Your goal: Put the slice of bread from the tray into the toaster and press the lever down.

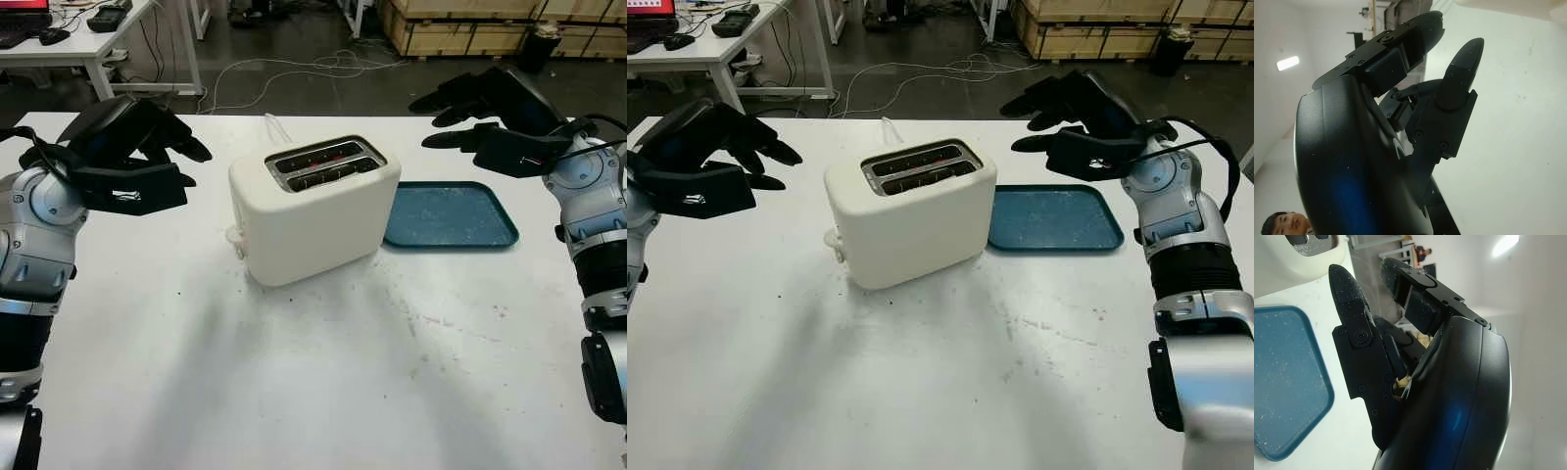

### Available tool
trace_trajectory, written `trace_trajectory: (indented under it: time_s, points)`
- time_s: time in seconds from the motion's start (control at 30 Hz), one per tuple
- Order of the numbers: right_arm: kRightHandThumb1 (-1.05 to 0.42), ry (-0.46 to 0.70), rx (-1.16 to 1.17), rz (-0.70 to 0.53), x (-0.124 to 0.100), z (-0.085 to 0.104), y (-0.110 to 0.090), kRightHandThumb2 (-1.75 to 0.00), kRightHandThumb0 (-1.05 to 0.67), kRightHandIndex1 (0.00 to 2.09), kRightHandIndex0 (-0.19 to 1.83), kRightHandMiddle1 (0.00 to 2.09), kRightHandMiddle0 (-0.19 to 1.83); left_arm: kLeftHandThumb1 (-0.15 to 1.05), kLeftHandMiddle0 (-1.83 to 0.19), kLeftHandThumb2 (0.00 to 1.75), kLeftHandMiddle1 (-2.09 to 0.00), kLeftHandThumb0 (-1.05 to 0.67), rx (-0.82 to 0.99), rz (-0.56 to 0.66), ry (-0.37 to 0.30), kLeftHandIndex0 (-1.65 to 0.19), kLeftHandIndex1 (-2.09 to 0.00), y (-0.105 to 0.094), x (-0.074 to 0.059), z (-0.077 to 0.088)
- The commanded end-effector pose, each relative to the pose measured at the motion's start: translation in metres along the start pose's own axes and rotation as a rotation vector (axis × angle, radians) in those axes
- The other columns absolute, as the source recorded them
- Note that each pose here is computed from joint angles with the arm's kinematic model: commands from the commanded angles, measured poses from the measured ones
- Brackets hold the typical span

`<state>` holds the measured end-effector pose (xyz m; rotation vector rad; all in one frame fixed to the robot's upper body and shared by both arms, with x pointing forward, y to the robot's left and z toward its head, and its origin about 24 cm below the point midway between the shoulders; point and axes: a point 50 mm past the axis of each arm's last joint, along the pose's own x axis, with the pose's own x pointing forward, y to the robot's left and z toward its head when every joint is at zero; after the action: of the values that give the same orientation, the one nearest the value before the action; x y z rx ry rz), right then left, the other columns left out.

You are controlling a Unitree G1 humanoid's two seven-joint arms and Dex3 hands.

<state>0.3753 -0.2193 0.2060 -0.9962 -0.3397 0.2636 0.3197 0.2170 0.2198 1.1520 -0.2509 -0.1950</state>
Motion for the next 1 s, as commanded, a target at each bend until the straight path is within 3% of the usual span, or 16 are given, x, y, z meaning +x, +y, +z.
trace_trajectory:
  time_s: [0.0,0.3,0.97]
  points:
    - [-0.79,-0.009,-0.017,-0.012,0.0012,0.0037,-0.0062,0.00,-0.55,0.32,0.89,0.01,0.94,0.76,-0.80,0.00,-0.95,-0.37,0.025,0.020,-0.022,-1.14,-0.04,0.0047,0.0006,0.0053]
    - [-0.78,-0.008,-0.009,-0.012,0.0017,0.0045,-0.0055,0.00,-0.52,0.57,0.76,0.01,0.95,0.76,-0.82,0.00,-0.94,-0.36,0.022,0.025,-0.020,-1.15,-0.04,0.0055,0.0002,0.0061]
    - [-0.76,-0.021,-0.013,-0.003,0.0024,0.0060,-0.0048,0.00,-0.49,0.64,0.73,0.01,0.96,0.76,-0.82,0.00,-0.94,-0.35,0.030,0.021,-0.019,-1.15,-0.05,0.0045,0.0006,0.0060]
